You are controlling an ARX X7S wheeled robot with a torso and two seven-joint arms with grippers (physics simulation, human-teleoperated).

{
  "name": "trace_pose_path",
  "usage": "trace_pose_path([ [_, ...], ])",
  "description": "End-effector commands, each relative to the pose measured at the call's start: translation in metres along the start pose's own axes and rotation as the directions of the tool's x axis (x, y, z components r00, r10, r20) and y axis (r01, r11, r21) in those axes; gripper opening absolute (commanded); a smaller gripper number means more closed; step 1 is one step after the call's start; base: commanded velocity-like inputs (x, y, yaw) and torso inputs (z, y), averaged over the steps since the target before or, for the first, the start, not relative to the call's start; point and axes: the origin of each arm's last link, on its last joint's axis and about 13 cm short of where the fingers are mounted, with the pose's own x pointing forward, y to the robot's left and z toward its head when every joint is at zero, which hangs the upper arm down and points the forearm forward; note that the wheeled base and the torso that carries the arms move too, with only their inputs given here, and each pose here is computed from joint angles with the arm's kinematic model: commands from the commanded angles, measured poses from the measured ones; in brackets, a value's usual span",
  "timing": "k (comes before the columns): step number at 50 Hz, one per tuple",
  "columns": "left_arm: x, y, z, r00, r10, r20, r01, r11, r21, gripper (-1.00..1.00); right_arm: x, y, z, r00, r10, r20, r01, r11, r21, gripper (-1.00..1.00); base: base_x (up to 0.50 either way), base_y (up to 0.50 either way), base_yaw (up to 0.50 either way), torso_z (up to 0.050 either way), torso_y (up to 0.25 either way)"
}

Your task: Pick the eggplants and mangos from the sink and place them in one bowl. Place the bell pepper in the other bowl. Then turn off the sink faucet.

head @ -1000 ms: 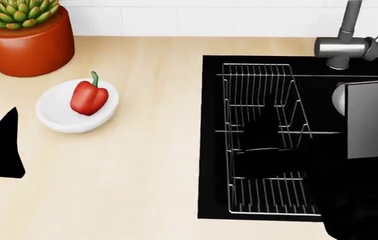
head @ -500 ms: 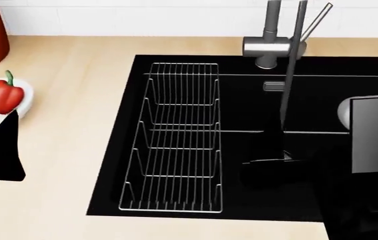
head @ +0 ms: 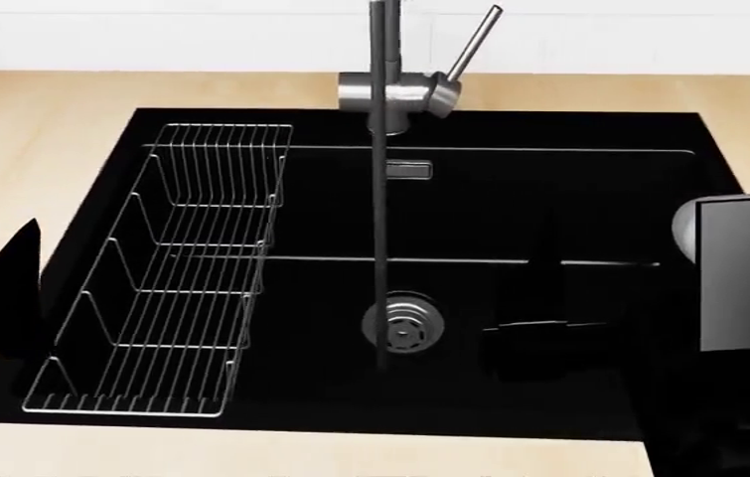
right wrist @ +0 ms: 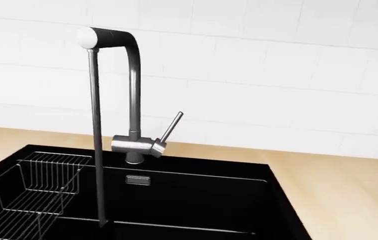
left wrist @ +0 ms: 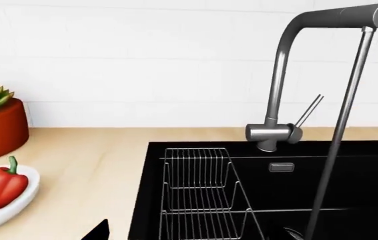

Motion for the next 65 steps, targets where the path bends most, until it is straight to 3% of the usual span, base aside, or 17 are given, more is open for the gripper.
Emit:
trace_pose_path([
  [1, 0.0019, -0.001, 0.0026, 1.0, -0.015, 0.017, 0.016, 0.999, -0.032, 1.0, 0.0, 0.0009, 0.0002, 1.0, -0.005, 0.01, 0.005, 1.0, -0.002, 1.0, 0.0, -0.5, 0.0, 0.0, 0.0],
  [18, 0.0001, -0.0026, 0.0007, 0.999, -0.02, 0.026, 0.021, 0.999, -0.034, 1.0, -0.0003, 0.0026, -0.0056, 1.0, -0.014, 0.025, 0.015, 0.999, -0.033, 1.0, 0.05, -0.09, 0.0, 0.0, 0.0],
  [60, 0.0019, -0.0007, -0.0014, 1.0, -0.015, 0.012, 0.016, 0.999, -0.04, 1.0, 0.0008, 0.0032, -0.0028, 0.999, -0.029, 0.035, 0.03, 0.999, -0.039, 1.0, 0.34, 0.0, 0.0, 0.0, 0.0],
  [65, 0.0029, -0.0028, -0.0007, 1.0, -0.009, -0.01, 0.008, 1.0, -0.008, 1.0, -0.001, 0.0018, -0.0056, 0.998, -0.04, 0.049, 0.041, 0.999, -0.016, 1.0, 0.13, 0.0, 0.0, 0.0, 0.002],
])
